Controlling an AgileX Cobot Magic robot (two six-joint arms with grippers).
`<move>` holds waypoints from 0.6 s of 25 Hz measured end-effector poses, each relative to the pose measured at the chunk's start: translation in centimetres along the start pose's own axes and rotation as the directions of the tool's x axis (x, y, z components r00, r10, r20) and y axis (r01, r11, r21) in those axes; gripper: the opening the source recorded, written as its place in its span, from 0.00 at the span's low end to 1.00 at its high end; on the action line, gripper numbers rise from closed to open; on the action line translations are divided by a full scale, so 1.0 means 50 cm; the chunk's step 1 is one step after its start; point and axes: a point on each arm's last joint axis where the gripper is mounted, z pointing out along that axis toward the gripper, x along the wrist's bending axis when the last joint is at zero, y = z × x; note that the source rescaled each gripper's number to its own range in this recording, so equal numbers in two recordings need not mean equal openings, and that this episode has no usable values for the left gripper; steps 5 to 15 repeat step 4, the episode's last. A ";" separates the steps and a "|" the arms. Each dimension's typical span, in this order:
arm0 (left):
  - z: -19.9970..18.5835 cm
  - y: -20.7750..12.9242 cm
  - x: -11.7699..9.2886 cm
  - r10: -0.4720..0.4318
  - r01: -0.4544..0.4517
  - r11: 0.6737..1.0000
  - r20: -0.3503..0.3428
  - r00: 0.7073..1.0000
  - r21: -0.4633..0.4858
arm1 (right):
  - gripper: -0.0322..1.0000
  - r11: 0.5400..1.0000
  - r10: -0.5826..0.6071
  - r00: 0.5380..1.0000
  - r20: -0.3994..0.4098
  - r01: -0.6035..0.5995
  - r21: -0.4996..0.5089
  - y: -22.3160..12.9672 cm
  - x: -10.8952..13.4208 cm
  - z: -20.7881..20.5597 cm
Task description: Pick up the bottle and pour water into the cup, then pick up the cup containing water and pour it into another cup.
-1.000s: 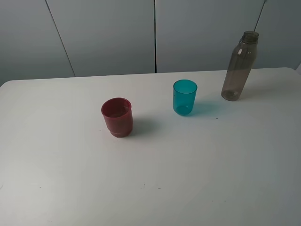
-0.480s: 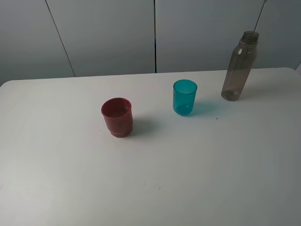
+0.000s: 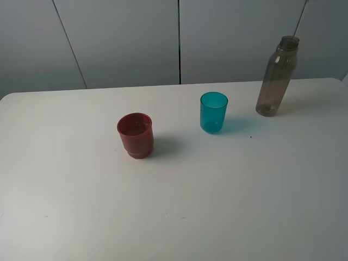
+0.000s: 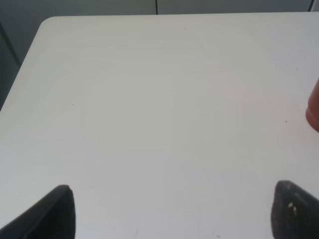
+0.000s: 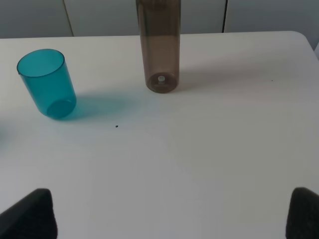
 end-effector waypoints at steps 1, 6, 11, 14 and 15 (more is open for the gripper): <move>0.000 0.000 0.000 0.000 0.000 1.000 0.000 1.000 0.000 | 0.99 1.000 0.000 1.000 0.000 0.000 0.000 0.000 0.000 0.000; 0.000 0.000 0.000 0.000 0.000 1.000 0.000 1.000 0.000 | 0.99 1.000 0.000 1.000 0.000 0.000 0.000 0.000 0.000 0.000; 0.000 0.000 0.000 0.000 0.000 1.000 0.000 1.000 0.000 | 0.99 1.000 0.000 1.000 0.000 0.000 0.000 0.000 0.000 0.000; 0.000 0.000 0.000 0.000 0.000 1.000 0.000 1.000 0.000 | 0.99 1.000 0.000 1.000 0.000 0.000 0.000 0.000 0.000 0.000; 0.000 0.000 0.000 0.000 0.000 1.000 0.000 1.000 0.000 | 0.99 1.000 0.000 1.000 0.000 0.000 0.000 0.000 0.000 0.000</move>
